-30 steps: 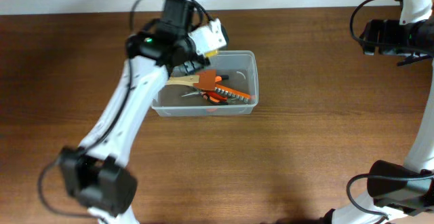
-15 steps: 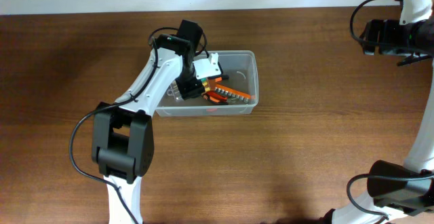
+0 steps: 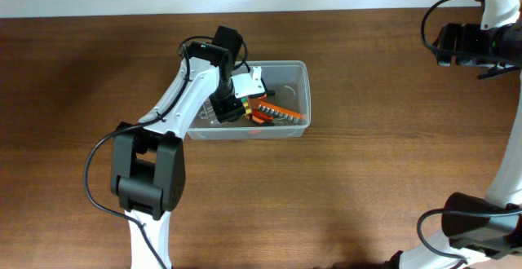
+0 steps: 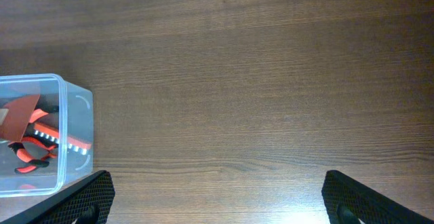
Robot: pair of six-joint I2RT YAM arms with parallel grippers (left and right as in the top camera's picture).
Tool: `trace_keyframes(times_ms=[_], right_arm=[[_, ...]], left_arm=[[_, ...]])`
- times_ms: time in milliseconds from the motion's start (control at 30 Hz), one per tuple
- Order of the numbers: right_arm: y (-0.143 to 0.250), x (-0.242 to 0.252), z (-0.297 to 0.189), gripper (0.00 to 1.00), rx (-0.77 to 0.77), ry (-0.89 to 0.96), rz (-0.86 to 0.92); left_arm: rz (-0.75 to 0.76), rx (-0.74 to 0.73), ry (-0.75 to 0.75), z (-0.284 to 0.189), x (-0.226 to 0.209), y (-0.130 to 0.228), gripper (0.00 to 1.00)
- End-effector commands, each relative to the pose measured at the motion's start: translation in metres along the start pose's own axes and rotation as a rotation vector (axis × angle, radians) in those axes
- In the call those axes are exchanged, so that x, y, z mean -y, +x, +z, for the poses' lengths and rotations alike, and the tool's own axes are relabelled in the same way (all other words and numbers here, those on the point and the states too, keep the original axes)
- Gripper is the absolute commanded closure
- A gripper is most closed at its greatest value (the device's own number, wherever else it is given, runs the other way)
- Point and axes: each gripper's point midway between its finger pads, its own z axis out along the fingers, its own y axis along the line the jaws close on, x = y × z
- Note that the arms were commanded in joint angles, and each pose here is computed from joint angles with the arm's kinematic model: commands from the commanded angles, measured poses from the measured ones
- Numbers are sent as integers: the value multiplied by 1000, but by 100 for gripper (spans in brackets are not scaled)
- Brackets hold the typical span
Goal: Pack container
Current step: 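Lower the bit case into the container and open the left gripper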
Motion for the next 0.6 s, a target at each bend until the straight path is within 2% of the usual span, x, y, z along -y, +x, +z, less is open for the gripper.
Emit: trace_keyframes(times_ms=[0,167,367,567], right_arm=[[0,-1,-8,1,15,8,5],[0,-1,-8,1,15,8,5],[0,-1,-8,1,15,8,5],[0,-1,-8,2,15,8,5]], left_arm=[[-17,12,18,3,0,-1,52],[-17,12,18,3,0,-1,41],[-16,11,18,3,0,-1,21],[-16,9,16,3,0,0,15]])
